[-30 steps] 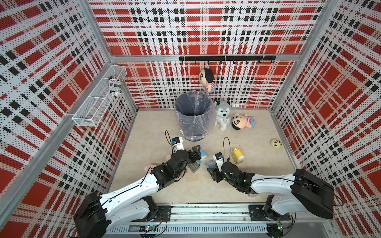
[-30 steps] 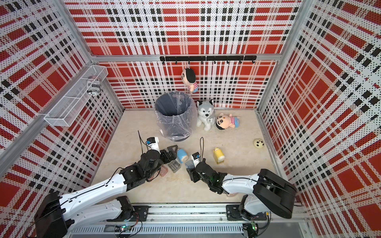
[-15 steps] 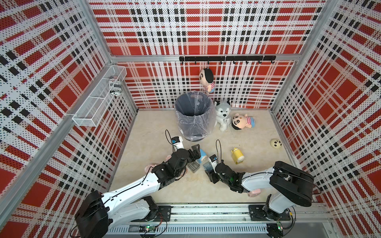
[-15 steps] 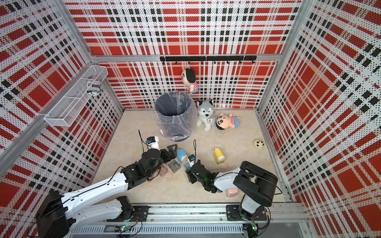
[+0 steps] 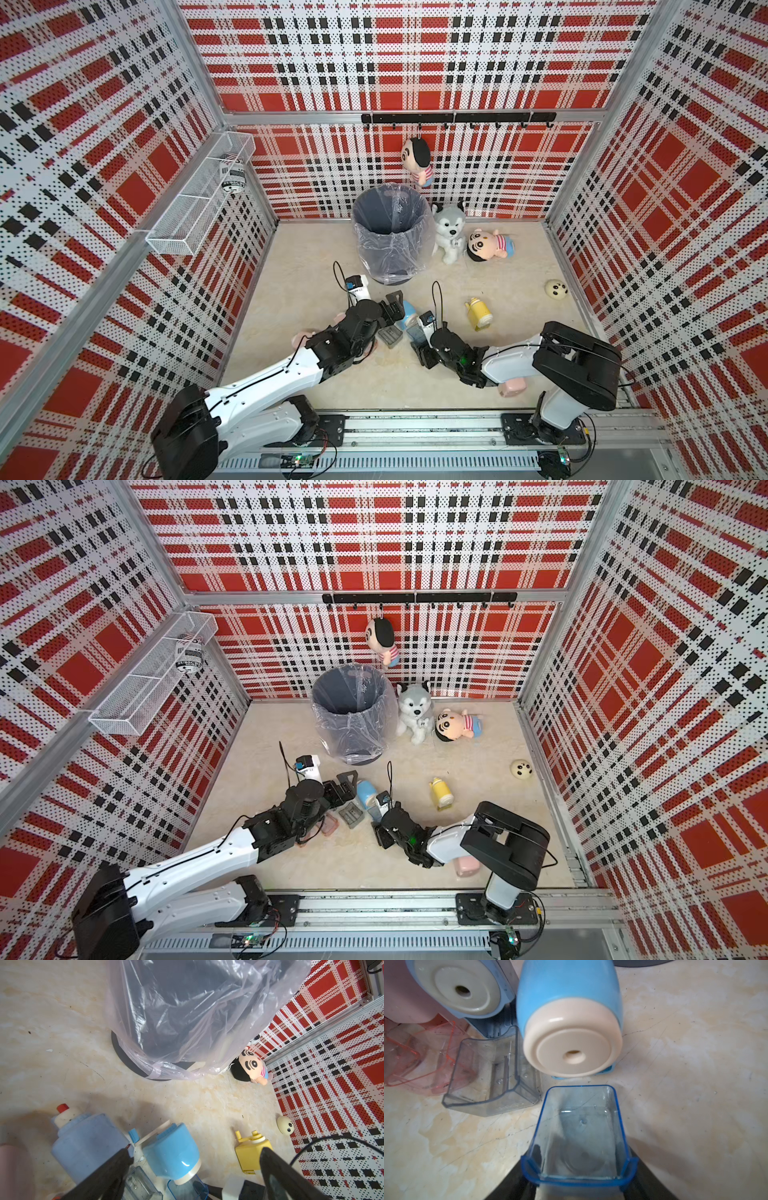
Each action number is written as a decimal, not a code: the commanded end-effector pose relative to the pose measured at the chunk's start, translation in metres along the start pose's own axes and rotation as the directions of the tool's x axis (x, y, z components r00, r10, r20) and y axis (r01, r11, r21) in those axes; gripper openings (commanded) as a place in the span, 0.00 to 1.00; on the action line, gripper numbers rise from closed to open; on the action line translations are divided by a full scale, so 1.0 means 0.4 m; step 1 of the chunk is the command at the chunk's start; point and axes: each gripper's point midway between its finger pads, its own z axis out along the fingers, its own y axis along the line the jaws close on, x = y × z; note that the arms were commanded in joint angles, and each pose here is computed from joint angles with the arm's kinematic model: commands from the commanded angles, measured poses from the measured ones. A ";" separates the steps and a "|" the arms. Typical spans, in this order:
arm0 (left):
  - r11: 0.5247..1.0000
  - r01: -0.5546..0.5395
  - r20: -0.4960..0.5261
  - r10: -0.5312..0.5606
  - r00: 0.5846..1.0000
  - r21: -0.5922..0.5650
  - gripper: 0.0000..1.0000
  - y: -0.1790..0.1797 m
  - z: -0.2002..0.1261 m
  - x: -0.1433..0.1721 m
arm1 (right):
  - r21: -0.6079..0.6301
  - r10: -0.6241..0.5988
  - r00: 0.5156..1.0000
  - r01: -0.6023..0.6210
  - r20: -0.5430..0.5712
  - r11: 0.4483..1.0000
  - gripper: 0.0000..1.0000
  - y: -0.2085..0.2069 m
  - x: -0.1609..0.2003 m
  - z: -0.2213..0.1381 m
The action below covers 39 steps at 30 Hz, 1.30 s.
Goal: Take out the pencil sharpener tray and clean the shavings
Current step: Place the container at the center of the board.
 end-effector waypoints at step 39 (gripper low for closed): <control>0.971 0.178 -0.334 -0.223 0.916 -0.160 0.98 -0.341 0.178 0.255 | 0.468 0.436 0.744 -0.662 0.507 0.586 1.00 -0.513 -0.196 -0.558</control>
